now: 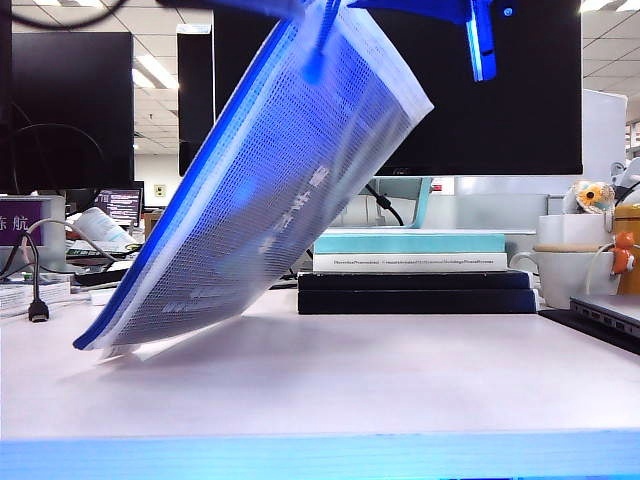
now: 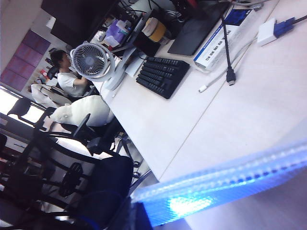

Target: Pick up the transparent plastic file bag with a blue zipper and open its zipper.

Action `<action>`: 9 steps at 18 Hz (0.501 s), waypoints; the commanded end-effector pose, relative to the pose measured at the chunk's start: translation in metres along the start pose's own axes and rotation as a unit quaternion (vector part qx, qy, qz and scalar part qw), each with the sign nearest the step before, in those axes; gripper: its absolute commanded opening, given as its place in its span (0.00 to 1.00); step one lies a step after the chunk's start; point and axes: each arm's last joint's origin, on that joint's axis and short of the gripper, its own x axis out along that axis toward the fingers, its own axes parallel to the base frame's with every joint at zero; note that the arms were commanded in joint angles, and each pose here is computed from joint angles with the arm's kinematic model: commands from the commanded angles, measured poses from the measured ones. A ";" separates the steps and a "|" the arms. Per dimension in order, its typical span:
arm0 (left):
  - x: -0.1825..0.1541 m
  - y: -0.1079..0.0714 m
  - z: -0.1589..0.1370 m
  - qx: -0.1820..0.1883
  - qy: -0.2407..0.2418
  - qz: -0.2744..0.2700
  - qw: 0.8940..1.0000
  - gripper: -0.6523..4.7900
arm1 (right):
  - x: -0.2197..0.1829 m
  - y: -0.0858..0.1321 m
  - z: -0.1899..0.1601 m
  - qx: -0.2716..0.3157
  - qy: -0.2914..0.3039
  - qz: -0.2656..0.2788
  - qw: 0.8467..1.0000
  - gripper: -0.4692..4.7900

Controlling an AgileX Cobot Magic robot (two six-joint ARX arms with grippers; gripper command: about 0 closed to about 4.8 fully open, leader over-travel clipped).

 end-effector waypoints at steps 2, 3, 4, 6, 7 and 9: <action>0.003 0.001 -0.001 0.007 0.000 0.023 1.000 0.90 | -0.002 0.007 0.000 -0.002 0.014 0.026 1.000 0.08; 0.006 0.005 0.000 0.006 -0.001 0.028 1.000 0.90 | -0.004 0.011 0.000 -0.006 0.018 0.036 0.999 0.08; 0.007 0.005 0.000 0.004 -0.003 0.030 1.000 0.90 | -0.005 0.013 0.000 -0.007 0.017 0.037 0.999 0.08; 0.007 0.005 0.001 0.002 -0.008 0.030 1.000 0.74 | -0.007 0.016 0.000 -0.011 0.015 0.039 0.999 0.08; 0.007 0.006 0.001 0.002 -0.008 0.030 1.000 0.67 | -0.008 0.017 0.000 -0.011 0.015 0.041 0.999 0.08; 0.009 0.005 0.001 0.002 -0.008 0.016 1.000 0.57 | -0.009 0.017 -0.001 -0.009 0.019 0.039 0.999 0.08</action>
